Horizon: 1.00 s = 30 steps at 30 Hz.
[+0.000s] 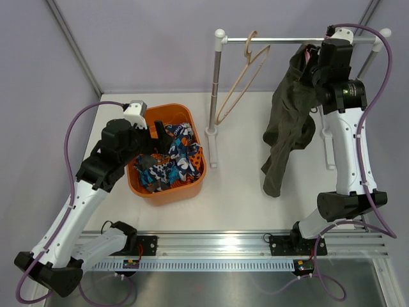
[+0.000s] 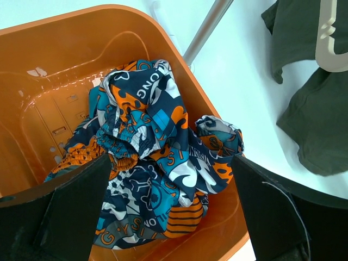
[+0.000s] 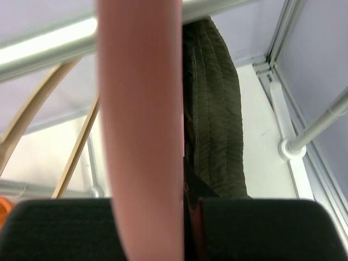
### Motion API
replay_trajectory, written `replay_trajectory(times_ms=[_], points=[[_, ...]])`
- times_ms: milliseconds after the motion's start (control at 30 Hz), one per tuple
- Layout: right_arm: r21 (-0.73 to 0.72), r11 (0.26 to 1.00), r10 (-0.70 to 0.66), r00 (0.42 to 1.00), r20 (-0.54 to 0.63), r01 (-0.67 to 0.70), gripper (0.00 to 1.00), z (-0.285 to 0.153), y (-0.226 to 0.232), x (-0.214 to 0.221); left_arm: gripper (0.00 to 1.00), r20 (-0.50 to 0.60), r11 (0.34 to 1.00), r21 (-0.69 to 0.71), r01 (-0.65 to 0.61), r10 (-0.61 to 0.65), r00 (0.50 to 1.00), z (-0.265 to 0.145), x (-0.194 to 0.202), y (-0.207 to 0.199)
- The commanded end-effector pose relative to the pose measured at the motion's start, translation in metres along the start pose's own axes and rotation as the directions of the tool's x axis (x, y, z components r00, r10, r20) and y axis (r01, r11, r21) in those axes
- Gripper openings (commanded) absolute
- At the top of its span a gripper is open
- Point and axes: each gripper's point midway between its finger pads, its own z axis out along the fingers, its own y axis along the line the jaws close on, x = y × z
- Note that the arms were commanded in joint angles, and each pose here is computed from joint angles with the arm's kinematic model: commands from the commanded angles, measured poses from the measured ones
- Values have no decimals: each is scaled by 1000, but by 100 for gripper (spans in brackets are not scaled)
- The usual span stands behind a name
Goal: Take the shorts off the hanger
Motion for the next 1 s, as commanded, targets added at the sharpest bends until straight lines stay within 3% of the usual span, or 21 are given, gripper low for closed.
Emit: replay_trajectory(times_ms=[0,233,533,800,967], points=[[-80,995,57,997,59,-52,0,-48,4,-24,96,42,999,50,-14,12,999,1,-13,-10],[-188,979,70,996,-51,-78,0,-83,11,14,96,39,998,57,-10,7,999,1,-13,-11],[-361,928,-3,968,-251,-91,0,-113,48,104,93,38,989,145,-22,17,999,1,-16,-28],[-495,864,-70,951,-302,-93,0,-165,80,146,92,-50,993,111,-36,42,998,16,7,-41],[-553,827,-92,945,-315,-104,0,-188,86,169,92,-54,990,133,-57,64,996,22,18,-77]])
